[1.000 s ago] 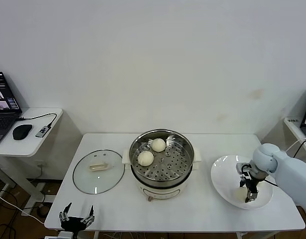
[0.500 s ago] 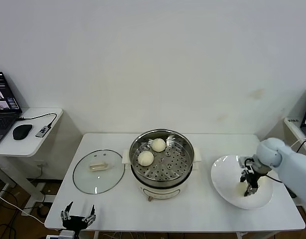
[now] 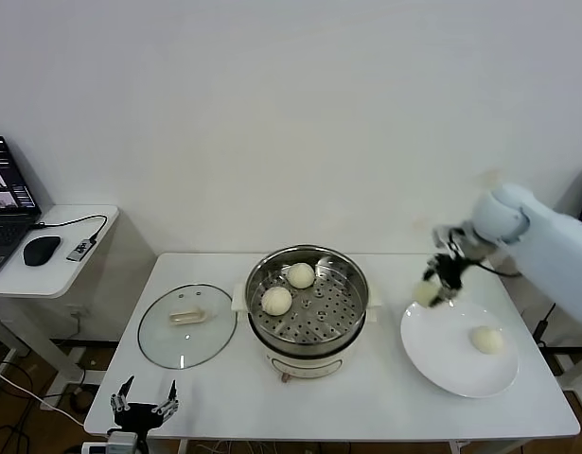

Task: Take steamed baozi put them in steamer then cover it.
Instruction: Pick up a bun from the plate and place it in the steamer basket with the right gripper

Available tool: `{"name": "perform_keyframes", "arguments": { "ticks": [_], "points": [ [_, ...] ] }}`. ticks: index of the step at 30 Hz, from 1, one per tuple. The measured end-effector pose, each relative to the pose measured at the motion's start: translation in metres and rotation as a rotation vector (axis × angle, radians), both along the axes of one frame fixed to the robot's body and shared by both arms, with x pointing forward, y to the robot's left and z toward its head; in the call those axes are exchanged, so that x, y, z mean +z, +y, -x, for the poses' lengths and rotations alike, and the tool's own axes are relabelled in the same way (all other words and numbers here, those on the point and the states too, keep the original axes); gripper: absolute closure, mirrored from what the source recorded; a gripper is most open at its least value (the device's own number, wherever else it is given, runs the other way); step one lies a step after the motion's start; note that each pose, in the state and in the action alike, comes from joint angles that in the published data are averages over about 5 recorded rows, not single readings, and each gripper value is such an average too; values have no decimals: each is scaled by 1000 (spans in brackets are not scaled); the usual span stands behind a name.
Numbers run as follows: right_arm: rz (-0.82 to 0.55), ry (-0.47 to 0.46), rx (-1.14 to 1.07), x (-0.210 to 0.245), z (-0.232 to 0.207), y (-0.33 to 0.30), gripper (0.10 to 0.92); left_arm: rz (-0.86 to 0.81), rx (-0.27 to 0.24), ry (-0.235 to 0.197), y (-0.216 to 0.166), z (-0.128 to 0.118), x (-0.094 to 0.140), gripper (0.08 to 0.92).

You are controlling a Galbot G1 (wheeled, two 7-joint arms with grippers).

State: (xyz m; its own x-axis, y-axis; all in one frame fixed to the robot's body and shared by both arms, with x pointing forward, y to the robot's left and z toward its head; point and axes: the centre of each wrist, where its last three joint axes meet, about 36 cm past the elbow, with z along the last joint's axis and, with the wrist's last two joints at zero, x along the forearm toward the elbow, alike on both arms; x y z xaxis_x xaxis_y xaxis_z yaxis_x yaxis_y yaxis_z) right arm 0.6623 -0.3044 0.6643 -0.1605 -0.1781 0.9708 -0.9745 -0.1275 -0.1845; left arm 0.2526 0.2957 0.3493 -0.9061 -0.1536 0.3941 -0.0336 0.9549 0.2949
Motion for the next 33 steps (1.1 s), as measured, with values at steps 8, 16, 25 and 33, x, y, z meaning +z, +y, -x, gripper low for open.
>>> {"name": "perform_keyframes", "arguments": {
  "ticks": [8,16,25,33],
  "points": [
    [-51,17,285,41,-41,73,425,18,13,-14,0,-1,3,177],
    [-40,14,637,53,-54,129,420,20,24,-17,2,-1,3,177],
    [74,-15,974,44,-34,186,420,27,36,-17,-1,3,2,177],
    [190,-32,1219,17,-4,238,420,30,44,-30,-1,3,6,177]
  ]
}}
